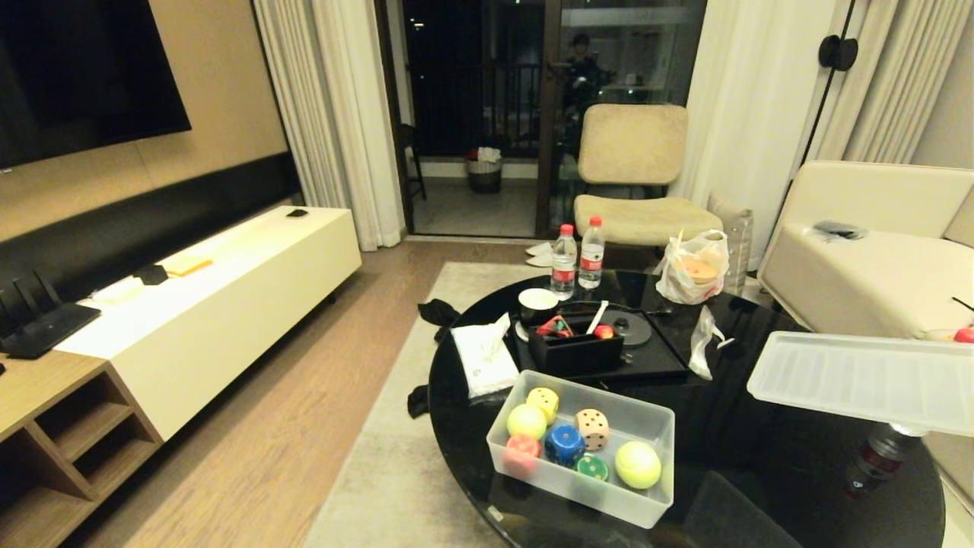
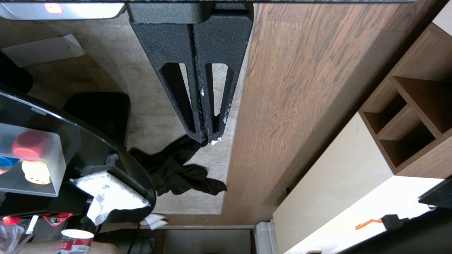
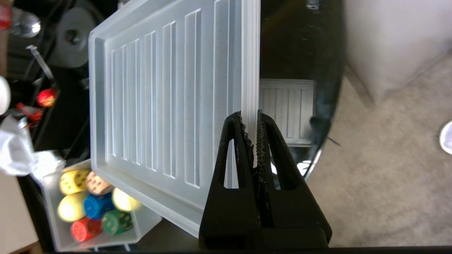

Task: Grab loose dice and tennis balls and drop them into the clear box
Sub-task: Close the lid

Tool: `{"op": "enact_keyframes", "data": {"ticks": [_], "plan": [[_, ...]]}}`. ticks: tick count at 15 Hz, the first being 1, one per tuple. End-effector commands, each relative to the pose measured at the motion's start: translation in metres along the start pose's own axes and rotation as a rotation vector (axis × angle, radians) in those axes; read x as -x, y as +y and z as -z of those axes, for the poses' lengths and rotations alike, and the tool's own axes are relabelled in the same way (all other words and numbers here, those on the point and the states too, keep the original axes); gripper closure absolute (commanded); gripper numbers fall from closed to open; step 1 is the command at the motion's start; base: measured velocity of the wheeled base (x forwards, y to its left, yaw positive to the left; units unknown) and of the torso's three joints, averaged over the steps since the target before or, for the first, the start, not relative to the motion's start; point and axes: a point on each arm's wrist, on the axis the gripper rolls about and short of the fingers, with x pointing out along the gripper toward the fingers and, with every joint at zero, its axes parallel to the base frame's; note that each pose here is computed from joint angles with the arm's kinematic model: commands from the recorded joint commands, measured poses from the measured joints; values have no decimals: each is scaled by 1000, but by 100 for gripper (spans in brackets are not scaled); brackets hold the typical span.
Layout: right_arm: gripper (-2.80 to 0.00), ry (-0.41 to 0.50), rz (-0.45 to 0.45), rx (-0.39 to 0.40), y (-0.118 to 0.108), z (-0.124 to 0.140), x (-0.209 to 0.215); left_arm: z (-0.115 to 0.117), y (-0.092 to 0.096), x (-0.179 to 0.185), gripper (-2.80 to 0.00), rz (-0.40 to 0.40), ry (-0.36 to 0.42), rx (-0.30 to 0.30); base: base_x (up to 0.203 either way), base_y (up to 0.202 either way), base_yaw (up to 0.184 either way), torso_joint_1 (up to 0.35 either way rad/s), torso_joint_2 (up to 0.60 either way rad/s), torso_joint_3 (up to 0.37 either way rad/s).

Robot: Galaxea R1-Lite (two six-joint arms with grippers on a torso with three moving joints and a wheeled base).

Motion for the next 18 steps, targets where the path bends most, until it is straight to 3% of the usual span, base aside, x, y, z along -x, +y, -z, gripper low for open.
{"op": "enact_keyframes", "data": {"ticks": [1, 4, 7, 18], "plan": [[0, -20, -33, 28, 19, -5, 15, 0, 0, 0, 0, 0, 0, 1, 0, 0, 0, 0, 0, 0], [0, 18, -98, 40, 54, -6, 21, 0, 0, 0, 0, 0, 0, 1, 0, 0, 0, 0, 0, 0], [0, 56, -164, 102, 93, 5, 20, 0, 0, 0, 0, 0, 0, 1, 0, 0, 0, 0, 0, 0], [0, 198, -171, 200, 194, 62, -7, 0, 0, 0, 0, 0, 0, 1, 0, 0, 0, 0, 0, 0]]}}
